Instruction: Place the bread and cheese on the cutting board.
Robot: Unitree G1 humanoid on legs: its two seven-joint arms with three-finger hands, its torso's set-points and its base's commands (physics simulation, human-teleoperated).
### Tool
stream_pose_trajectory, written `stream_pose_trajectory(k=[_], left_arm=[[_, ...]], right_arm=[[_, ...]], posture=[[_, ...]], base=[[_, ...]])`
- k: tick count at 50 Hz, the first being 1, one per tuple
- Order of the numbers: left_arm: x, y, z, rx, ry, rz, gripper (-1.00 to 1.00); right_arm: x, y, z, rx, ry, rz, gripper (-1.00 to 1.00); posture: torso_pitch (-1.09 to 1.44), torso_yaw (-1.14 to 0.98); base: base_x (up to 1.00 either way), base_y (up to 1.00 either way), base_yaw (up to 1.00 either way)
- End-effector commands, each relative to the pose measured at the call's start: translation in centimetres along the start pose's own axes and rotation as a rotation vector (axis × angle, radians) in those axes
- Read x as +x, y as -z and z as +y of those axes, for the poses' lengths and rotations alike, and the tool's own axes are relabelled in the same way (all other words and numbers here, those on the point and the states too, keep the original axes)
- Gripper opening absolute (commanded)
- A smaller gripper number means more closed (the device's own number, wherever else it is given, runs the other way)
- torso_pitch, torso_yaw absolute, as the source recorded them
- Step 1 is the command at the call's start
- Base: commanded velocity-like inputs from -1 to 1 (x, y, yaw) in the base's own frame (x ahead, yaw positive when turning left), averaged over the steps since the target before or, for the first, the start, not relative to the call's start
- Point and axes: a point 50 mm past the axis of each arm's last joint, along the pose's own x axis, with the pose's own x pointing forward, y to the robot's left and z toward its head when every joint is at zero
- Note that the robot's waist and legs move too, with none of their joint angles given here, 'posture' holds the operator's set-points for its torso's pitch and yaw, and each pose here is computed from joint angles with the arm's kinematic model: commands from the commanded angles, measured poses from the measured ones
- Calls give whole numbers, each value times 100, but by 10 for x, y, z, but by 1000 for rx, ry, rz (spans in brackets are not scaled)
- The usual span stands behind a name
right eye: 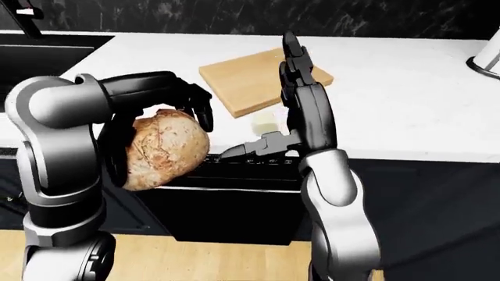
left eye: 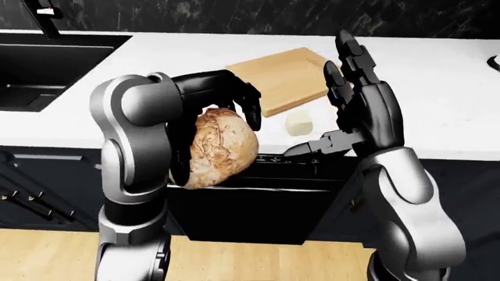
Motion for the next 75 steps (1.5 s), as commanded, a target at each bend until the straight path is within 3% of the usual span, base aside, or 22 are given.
stream_pose_trajectory(k=[1, 14, 40, 49, 52, 60, 65, 66, 68, 69, 72, 75], left_arm=[[-17, -6, 17, 39, -119, -4, -100], [-18, -7, 18, 39, -120, -5, -100], [-19, -5, 19, 37, -126, -1, -100], [-19, -4, 18, 31, -131, -6, -100], [-20, -3, 18, 27, -135, -8, -100], [-22, -4, 20, 24, -141, -10, -100], [-22, -4, 20, 24, -140, -11, -100], [-22, -4, 21, 23, -140, -11, -100], [-23, -4, 21, 23, -140, -10, -100], [-22, -3, 21, 23, -140, -9, -100], [-22, -3, 21, 23, -140, -8, -100], [-22, -3, 22, 23, -139, -9, -100]], right_arm=[[-2, -21, 5, -4, -32, -125, 100], [-2, -24, 6, 11, -44, -137, 100], [-4, -21, 7, -43, -49, -117, 100], [-11, -27, 2, -219, -124, -72, 100], [-9, -30, 0, -292, -183, -37, 100], [14, -49, -12, -477, -331, -28, 100], [28, -57, -16, -571, -487, 10, 100], [32, -56, -18, -551, -512, 53, 100], [36, -57, -19, -569, -527, 55, 100], [40, -58, -20, -568, -583, 84, 100], [54, -51, -28, -685, -603, 121, 100], [66, -43, -33, -749, -633, 167, 100]], posture=[[0, 0], [0, 0], [0, 0], [0, 0], [0, 0], [0, 0], [0, 0], [0, 0], [0, 0], [0, 0], [0, 0], [0, 0]], base=[[0, 0, 0], [8, -3, 0], [2, 0, 0], [0, 0, 0], [0, 0, 0], [0, 0, 0], [0, 0, 0], [0, 0, 0], [0, 0, 0], [0, 0, 0], [0, 0, 0], [0, 0, 0]])
